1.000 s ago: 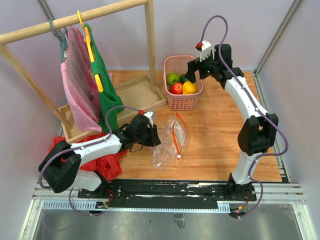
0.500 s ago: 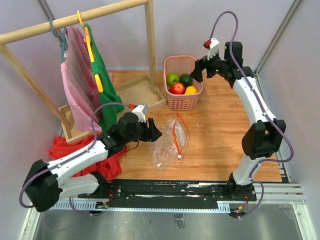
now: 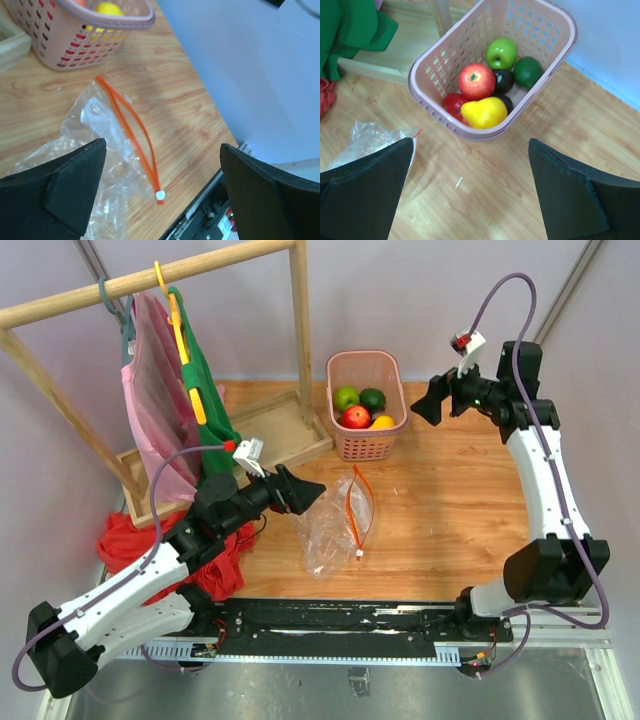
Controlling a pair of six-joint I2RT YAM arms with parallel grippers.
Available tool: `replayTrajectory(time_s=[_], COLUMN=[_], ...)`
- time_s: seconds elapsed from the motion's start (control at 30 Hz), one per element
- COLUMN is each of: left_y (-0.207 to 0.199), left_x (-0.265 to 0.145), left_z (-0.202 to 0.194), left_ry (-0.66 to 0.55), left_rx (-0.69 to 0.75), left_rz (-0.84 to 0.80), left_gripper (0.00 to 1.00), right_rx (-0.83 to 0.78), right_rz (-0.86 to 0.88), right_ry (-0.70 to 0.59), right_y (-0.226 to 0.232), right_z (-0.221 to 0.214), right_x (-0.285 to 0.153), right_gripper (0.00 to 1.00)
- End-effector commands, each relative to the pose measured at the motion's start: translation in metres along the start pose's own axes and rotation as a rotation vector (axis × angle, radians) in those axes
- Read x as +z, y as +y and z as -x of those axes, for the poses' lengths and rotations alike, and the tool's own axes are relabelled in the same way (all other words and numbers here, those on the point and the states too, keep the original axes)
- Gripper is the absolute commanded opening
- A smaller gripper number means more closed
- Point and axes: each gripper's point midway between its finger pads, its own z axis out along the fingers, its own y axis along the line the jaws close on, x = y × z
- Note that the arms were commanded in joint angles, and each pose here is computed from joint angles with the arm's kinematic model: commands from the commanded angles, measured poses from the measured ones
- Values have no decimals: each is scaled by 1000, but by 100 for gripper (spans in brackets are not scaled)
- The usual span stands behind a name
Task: Open the zip-top bag and remove the fake food
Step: Place the fake fruit in the bin, then reset both arms
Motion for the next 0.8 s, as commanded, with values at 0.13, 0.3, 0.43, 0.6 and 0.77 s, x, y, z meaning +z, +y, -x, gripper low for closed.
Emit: replayTrajectory(time_s=[0.13, 0.3, 0.43, 0.6, 0.77], left_y=[-36, -51, -65, -77, -90], left_x=[-21, -29, -38, -50, -58], left_z=[50, 72, 89, 113, 134], left_ry=[-158, -150, -146, -158, -152], left_rx=[-65, -46, -1, 42, 98], left_rz=[-107, -89, -90, -67, -44], left_gripper=[99, 99, 99, 99, 99], right_rx=[14, 2, 29, 61, 44], right_rz=[-77, -112, -129, -165, -220], right_ry=[68, 77, 97, 99, 60], right_y=[6, 16, 24, 32, 40], right_z=[-32, -44, -53, -50, -32], right_x=[-54, -82, -101, -120, -137], right_gripper=[98, 98, 98, 98, 98])
